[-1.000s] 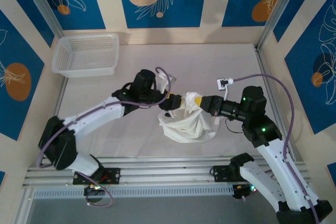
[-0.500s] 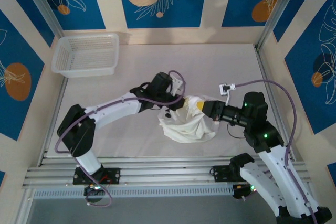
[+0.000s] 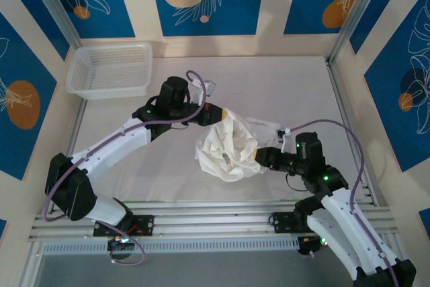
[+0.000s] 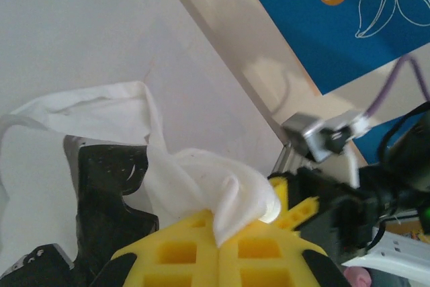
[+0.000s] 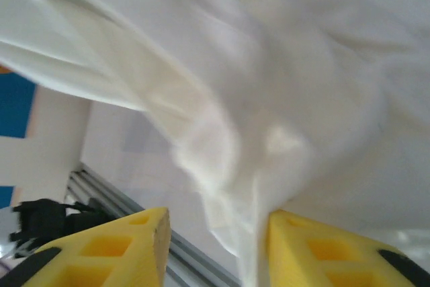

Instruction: Fold the inside-out t-shirt

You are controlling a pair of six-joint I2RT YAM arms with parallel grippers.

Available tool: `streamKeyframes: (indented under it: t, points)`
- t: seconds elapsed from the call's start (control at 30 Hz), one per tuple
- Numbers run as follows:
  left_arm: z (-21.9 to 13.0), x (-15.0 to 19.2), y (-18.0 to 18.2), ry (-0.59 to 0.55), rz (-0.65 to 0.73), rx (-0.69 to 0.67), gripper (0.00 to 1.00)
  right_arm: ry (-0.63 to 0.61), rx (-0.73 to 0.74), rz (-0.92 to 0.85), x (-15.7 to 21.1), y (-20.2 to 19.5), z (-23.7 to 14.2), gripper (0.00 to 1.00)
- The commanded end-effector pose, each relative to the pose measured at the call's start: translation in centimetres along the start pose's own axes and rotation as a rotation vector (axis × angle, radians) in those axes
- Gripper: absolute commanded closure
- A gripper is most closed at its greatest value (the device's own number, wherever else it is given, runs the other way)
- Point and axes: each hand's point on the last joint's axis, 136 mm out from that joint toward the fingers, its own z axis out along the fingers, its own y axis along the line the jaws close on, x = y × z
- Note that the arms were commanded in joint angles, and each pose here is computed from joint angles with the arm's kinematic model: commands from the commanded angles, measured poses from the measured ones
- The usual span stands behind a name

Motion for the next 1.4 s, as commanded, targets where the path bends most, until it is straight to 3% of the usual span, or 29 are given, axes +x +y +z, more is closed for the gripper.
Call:
streamKeyframes:
  t: [0.0, 0.1, 0.3, 0.37, 0.43, 0.5, 0.63, 0.73, 0.87, 0.93, 1.0, 1.07, 1.2, 1.27, 1.37]
  points:
    - [0.1, 0.7, -1.0, 0.028, -0.003, 0.072, 1.00, -0.015, -0.095, -0.158, -1.7, 4.0, -0.1, 0.44]
    - [0.0, 0.4, -1.7, 0.024, 0.009, 0.086, 1.00, -0.088, 0.095, -0.242, -4.1, 1.9, 1.1, 0.27]
    - [-1.3, -0.9, -2.8, -0.015, 0.009, 0.065, 1.00, -0.059, 0.390, -0.337, -5.9, -2.7, 5.2, 0.18]
    - [-2.1, -1.6, -2.7, -0.037, 0.016, 0.031, 1.00, -0.057, 0.534, -0.284, -6.1, -5.3, 5.3, 0.21]
    - [-3.7, -2.7, -1.3, -0.080, -0.007, -0.063, 1.00, -0.037, 0.641, -0.218, -5.7, -7.5, 4.6, 0.32]
    - [-5.7, -3.9, 1.3, -0.138, -0.064, -0.172, 1.00, -0.022, 0.672, -0.176, -4.9, -8.5, 4.0, 0.39]
    - [-9.2, -5.0, 6.8, -0.235, -0.176, -0.308, 1.00, 0.016, 0.624, -0.139, -2.9, -8.8, 2.9, 0.59]
    - [-8.8, -4.0, 9.0, -0.196, -0.183, -0.352, 1.00, 0.029, 0.519, -0.127, -2.1, -7.1, 2.5, 0.71]
    - [-7.0, -1.8, 12.2, -0.115, -0.193, -0.400, 1.00, 0.015, 0.257, -0.090, -2.0, -2.2, 3.1, 0.96]
    - [-6.4, -0.8, 12.8, -0.089, -0.187, -0.400, 0.90, 0.004, 0.154, -0.047, -2.3, -0.2, 3.2, 1.00]
    - [-6.2, -0.5, 11.9, -0.090, -0.144, -0.369, 0.65, -0.005, 0.078, 0.004, -2.9, 1.5, 3.3, 1.00]
    - [-6.4, -0.4, 9.9, -0.097, -0.045, -0.357, 0.50, -0.012, 0.038, 0.048, -3.5, 2.6, 3.1, 1.00]
    - [-5.6, 0.6, 2.4, -0.104, 0.322, -0.286, 0.40, -0.041, 0.022, 0.116, -5.1, 4.1, 2.4, 1.00]
    - [-4.7, 2.0, -1.4, -0.087, 0.497, -0.184, 0.36, -0.061, 0.020, 0.128, -5.8, 4.7, 1.9, 1.00]
    - [-3.4, 4.5, -4.3, -0.035, 0.646, -0.056, 0.32, -0.098, 0.045, 0.159, -7.0, 5.1, 0.9, 1.00]
